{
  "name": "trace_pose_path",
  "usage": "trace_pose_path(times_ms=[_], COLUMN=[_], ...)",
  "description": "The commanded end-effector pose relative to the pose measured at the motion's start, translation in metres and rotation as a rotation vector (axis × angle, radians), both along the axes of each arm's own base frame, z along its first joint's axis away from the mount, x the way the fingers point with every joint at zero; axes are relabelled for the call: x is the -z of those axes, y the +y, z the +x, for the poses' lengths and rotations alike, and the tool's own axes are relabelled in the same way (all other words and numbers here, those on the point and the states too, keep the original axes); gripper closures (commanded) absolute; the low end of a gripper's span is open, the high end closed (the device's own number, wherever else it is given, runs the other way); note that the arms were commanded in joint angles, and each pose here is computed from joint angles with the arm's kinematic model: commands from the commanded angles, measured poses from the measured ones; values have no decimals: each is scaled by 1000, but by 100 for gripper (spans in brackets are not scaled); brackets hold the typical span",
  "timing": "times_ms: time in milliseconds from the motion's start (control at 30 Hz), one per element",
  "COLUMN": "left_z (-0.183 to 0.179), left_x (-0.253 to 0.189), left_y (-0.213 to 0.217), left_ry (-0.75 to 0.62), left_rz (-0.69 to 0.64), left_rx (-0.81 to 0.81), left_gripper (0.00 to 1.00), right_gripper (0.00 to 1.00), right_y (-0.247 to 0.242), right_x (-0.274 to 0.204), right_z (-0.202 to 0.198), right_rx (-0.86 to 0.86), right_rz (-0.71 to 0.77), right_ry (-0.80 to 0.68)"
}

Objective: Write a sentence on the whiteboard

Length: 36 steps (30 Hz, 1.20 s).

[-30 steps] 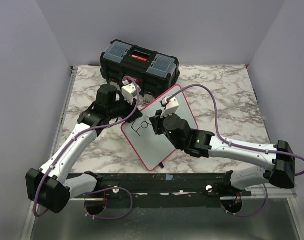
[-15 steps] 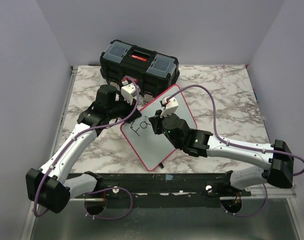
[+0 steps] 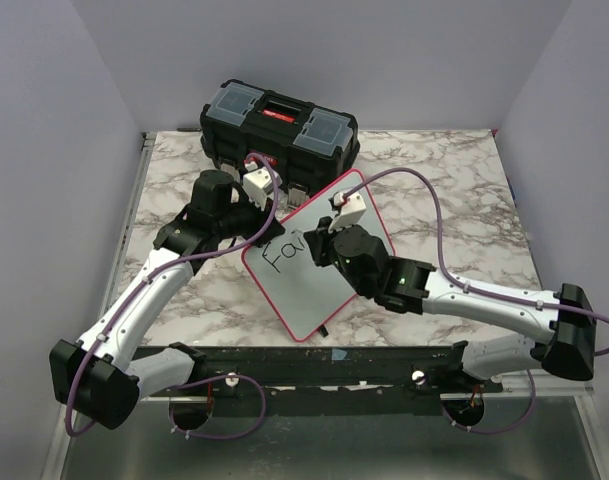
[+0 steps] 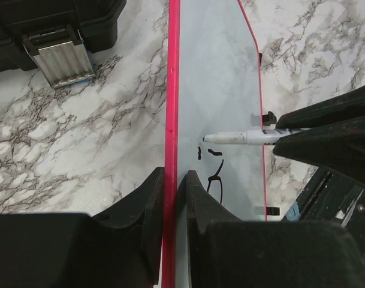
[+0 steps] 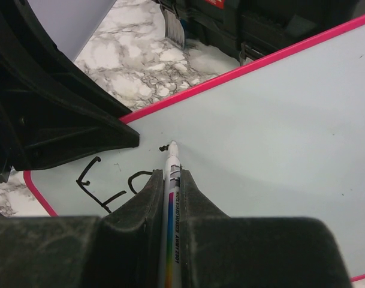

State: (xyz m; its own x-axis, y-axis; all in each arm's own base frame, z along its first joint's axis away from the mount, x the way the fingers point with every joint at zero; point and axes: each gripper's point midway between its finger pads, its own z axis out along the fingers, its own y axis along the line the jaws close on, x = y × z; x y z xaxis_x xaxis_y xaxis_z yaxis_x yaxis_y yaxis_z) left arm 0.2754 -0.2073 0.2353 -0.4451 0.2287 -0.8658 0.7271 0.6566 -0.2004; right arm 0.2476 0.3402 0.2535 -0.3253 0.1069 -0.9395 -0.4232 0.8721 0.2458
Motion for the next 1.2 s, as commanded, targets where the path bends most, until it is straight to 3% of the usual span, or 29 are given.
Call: trace_pose_path(times_ms=[0,1167], left_z=[6,4], left_x=[-13,-14], left_y=[4,3], left_ry=[-97,-96], left_rz=[27,21], left_rx=[2,13], left_gripper=[100,100], right_gripper=[99,99], right_y=[-17,-28], right_x=[-16,-15], right_z=[-5,-10], right_rx=[15,-59], right_rz=[42,103], right_ry=[-5,24])
